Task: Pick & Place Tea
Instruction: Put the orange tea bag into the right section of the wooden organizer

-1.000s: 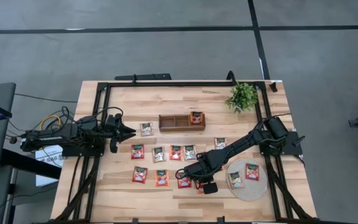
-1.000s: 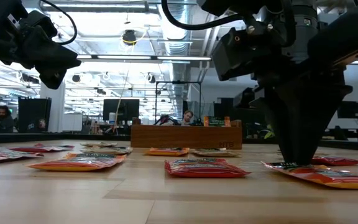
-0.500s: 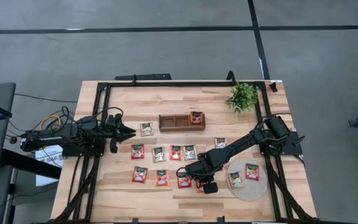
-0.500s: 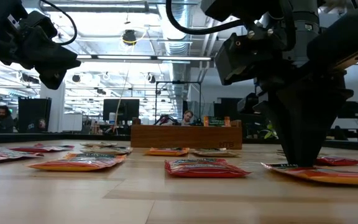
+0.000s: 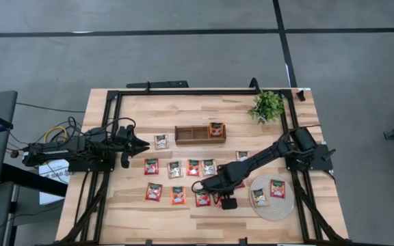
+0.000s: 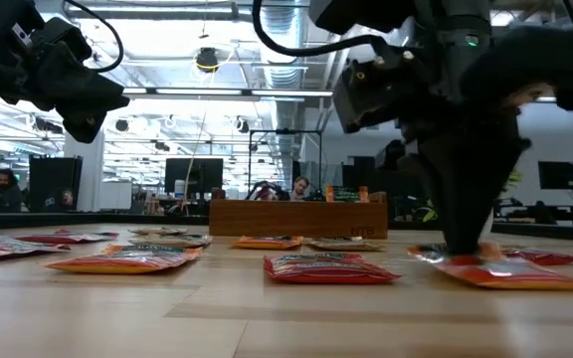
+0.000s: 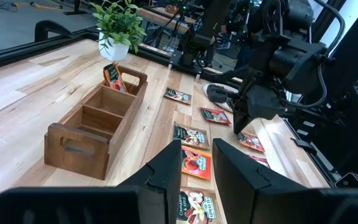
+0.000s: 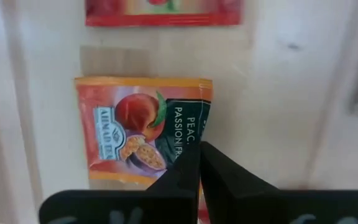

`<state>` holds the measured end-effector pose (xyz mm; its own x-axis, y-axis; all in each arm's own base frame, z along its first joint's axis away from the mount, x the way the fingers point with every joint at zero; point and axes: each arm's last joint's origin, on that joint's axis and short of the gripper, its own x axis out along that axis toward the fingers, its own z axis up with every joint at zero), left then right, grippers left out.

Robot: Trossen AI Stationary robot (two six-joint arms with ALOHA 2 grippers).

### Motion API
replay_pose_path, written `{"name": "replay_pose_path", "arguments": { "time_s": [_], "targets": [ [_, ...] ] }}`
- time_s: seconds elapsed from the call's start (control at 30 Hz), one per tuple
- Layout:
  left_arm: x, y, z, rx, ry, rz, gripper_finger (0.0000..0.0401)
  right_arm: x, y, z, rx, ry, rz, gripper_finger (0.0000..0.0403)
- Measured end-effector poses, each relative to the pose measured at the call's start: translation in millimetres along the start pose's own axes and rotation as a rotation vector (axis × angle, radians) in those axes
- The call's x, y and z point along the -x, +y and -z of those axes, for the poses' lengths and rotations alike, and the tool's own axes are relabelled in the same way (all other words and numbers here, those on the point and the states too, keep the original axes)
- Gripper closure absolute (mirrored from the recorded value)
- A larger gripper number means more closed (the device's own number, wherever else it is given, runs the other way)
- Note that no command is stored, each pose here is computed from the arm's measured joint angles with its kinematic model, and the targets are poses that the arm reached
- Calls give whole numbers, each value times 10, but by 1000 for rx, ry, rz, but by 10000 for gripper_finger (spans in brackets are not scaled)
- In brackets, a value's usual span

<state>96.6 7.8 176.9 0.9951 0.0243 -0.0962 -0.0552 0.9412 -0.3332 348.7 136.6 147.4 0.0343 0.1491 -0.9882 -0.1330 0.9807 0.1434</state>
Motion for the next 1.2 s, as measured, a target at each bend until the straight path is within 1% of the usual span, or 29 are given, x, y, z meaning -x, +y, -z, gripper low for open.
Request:
{"name": "replay_pose_path", "arguments": {
  "time_s": [0.1, 0.17, 0.27, 0.37, 0.43, 0.5, 0.63, 0.8, 0.97, 1.1, 1.2],
  "targets": [
    [0, 0, 0, 0, 0, 0, 318, 105, -16, -12, -13, 41, 10, 402],
    [0, 0, 0, 0, 0, 0, 318, 221, -5, -47, -10, 45, 11, 402],
    [0, 0, 0, 0, -1, 0, 318, 459, 33, -83, -6, 31, 8, 402],
    [0, 0, 0, 0, -1, 0, 318, 768, 50, -79, 8, 5, 12, 403],
    [0, 0, -1, -4, -1, 0, 318, 976, 31, -58, 4, -16, 59, 403],
    [0, 0, -1, -5, -1, 0, 318, 1170, -31, -7, -9, -15, 141, 403],
    [0, 0, -1, -7, -1, 0, 318, 1517, -254, 72, -59, -51, 300, 403],
    [0, 0, -1, -6, -1, 0, 318, 1740, -628, 109, -83, -79, 433, 403],
    [0, 0, 0, -6, -1, 0, 318, 1807, -1022, 122, -95, -55, 495, 403],
    [0, 0, 0, -6, -1, 0, 318, 1856, -1291, 84, -110, -110, 515, 403],
    [0, 0, -1, -5, -1, 0, 318, 1885, -1441, 80, -105, -127, 526, 403]
  ]
}}
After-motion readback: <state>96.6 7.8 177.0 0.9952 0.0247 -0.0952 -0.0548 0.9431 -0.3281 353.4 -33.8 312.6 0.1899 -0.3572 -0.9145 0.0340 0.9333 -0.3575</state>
